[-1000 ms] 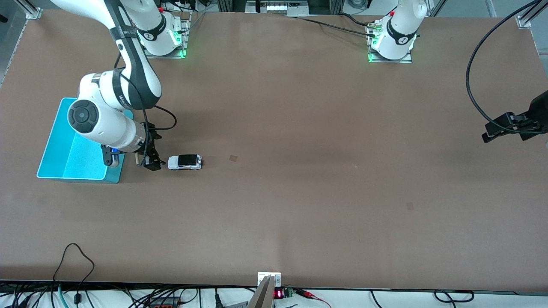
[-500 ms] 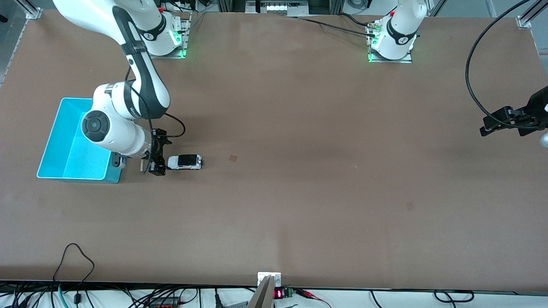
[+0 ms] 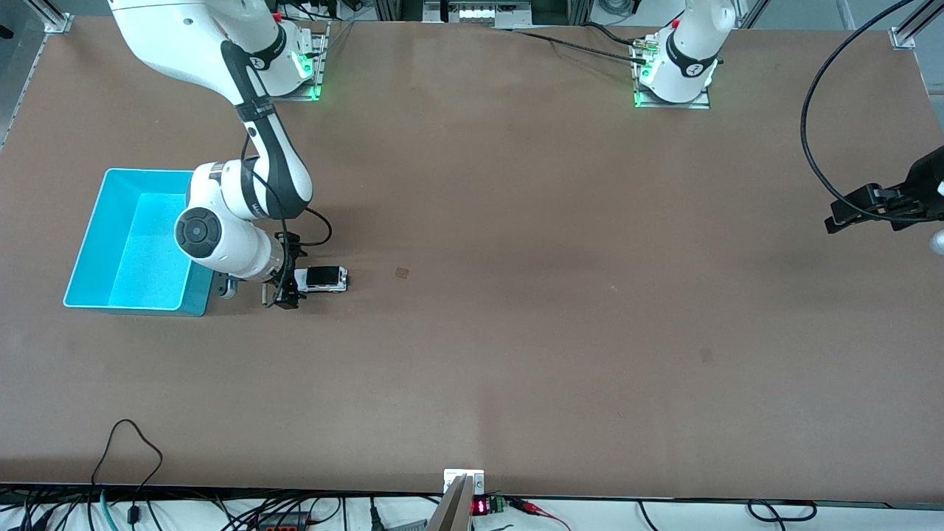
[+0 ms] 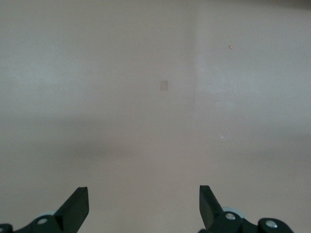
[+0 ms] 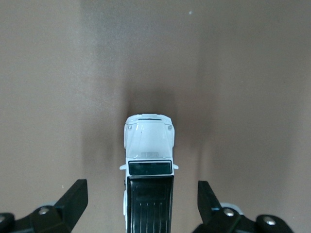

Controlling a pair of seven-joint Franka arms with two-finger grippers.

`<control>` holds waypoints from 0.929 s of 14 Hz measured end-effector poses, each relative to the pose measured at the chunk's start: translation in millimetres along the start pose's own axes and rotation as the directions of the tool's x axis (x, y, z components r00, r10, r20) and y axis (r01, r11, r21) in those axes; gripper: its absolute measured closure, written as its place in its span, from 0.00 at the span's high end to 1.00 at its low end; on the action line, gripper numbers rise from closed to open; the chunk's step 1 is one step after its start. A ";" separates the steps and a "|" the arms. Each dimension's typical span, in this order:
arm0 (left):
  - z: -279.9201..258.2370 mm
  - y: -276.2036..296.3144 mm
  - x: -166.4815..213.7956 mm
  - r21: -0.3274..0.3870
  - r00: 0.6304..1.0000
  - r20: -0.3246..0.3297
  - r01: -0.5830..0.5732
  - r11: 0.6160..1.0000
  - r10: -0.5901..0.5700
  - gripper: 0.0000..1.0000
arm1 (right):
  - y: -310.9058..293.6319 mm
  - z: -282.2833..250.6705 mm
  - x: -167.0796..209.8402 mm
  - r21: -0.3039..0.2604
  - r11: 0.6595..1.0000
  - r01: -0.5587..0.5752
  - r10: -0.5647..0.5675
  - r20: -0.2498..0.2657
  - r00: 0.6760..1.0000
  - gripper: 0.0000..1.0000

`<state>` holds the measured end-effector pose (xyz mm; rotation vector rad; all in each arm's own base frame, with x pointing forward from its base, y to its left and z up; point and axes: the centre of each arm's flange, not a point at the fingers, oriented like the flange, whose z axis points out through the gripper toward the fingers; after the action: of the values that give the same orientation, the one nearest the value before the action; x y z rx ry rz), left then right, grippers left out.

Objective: Wind and store white jeep toy
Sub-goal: 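Close the right gripper on the white jeep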

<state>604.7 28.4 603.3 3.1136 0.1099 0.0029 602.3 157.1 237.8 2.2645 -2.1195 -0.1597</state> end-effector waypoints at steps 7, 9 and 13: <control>1.3 0.0 0.4 0.000 1.000 0.002 0.000 1.000 0.000 1.00 | 1.6 18.1 -15.4 -0.002 1.000 0.027 -0.027 -0.011 1.000 1.00; 1.3 -0.1 0.4 0.000 1.000 0.003 0.001 1.000 -0.001 1.00 | 1.0 20.1 -15.6 0.002 1.000 0.027 -0.027 -0.012 1.000 1.00; 1.7 -0.3 0.6 0.000 1.000 0.003 0.002 1.000 -0.002 1.00 | 1.6 34.4 -21.7 0.000 0.999 0.038 -0.038 -0.018 0.999 1.00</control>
<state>605.3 28.7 601.6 3.1135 0.1122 -0.0019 595.9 180.2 204.9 2.2990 -2.0689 -0.1399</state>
